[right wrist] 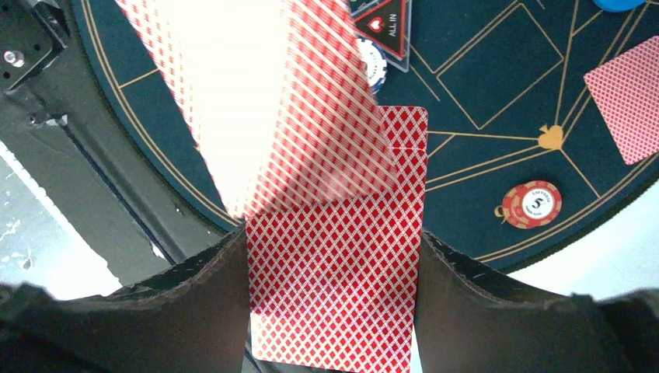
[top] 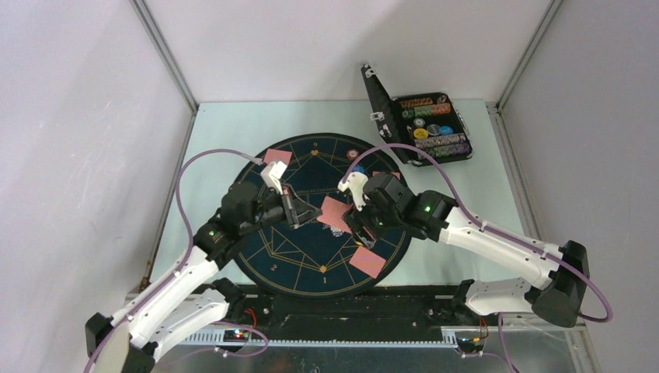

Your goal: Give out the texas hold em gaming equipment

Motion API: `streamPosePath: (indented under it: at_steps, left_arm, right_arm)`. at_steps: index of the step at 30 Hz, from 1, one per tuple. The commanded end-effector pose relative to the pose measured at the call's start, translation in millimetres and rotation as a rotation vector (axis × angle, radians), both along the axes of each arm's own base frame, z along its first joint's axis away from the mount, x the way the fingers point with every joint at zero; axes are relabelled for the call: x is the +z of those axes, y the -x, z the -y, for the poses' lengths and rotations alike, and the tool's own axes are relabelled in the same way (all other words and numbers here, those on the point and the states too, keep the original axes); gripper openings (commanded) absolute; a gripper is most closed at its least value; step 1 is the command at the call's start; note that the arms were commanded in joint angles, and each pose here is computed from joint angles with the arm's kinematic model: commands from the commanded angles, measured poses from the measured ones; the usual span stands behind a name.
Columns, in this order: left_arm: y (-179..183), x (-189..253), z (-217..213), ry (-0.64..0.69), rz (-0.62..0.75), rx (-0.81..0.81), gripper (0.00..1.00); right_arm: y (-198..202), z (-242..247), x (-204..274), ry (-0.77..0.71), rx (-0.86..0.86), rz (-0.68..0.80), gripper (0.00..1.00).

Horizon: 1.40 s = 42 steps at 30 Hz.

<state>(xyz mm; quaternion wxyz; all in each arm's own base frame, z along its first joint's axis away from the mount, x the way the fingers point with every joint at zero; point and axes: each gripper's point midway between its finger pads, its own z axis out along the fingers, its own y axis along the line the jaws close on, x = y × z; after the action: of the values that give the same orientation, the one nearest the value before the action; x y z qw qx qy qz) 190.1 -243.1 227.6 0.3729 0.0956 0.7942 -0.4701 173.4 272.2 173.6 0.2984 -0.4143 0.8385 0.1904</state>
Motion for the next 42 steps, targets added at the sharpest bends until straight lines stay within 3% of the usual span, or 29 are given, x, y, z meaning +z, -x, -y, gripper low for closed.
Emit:
streamPosePath:
  at_steps: [1, 10, 21, 31, 32, 35, 42]
  left_arm:
    - [-0.8, 8.2, -12.4, 0.060, 0.016, 0.047, 0.00]
    - [13.2, 1.7, -27.6, 0.171, -0.055, 0.045, 0.00]
    - [5.0, -9.7, -36.0, 0.260, -0.069, 0.105, 0.00]
    - [3.0, -70.4, -16.4, 0.189, -0.259, 0.037, 0.00]
    - [4.7, -79.2, -14.0, 0.161, -0.283, 0.034, 0.02]
    - [-2.6, -112.1, -19.9, -0.002, -0.326, 0.126, 0.23]
    - [5.8, -164.1, -12.7, -0.208, -0.340, 0.121, 0.63]
  right_arm:
    - [-10.8, -0.2, 15.7, -0.043, -0.050, 0.041, 0.00]
    - [-34.5, 19.3, 12.8, 0.003, -0.193, 0.083, 0.00]
    - [-59.4, 45.2, 12.7, 0.056, -0.364, 0.143, 0.00]
    - [-59.3, 47.5, 16.9, 0.044, -0.372, 0.147, 0.00]
    - [-59.0, 47.5, 16.9, 0.044, -0.371, 0.146, 0.00]
    - [-59.0, 46.8, 16.9, 0.041, -0.368, 0.144, 0.00]
    - [-57.0, 47.6, 13.6, 0.052, -0.361, 0.133, 0.00]
